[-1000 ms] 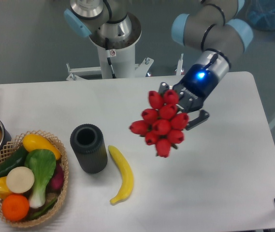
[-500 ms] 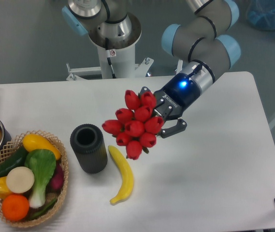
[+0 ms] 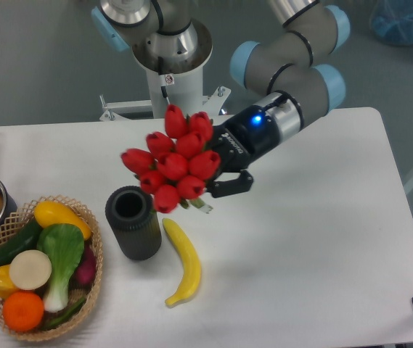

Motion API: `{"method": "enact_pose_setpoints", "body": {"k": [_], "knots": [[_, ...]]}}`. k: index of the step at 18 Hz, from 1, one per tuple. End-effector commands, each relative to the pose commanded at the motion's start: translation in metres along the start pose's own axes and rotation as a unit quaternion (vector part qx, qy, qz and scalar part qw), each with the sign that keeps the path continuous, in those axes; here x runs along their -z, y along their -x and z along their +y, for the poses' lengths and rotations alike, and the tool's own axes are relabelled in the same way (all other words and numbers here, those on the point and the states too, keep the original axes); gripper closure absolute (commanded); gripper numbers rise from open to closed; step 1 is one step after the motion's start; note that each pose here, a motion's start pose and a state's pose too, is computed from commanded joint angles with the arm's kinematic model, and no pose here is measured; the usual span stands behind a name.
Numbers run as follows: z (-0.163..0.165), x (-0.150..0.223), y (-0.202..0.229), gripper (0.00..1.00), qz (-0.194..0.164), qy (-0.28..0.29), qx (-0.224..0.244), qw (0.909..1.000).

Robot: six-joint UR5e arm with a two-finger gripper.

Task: Insert the flowers into the vase
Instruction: 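Lower the tulip stems into the vase opening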

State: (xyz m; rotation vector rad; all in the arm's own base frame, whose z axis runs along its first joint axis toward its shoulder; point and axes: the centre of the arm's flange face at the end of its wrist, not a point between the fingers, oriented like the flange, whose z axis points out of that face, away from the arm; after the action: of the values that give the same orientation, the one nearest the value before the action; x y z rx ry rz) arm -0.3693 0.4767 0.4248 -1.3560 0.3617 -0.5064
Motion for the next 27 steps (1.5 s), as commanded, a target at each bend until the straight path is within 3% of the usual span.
{"method": "enact_pose_setpoints", "body": {"k": [15,27], "knots": [[0.009,-0.052,-0.037,0.56,0.056,-0.034,0.021,0.9977],[0.030,-0.051,-0.038,0.56,0.055,-0.034,0.041,0.9971]]}}
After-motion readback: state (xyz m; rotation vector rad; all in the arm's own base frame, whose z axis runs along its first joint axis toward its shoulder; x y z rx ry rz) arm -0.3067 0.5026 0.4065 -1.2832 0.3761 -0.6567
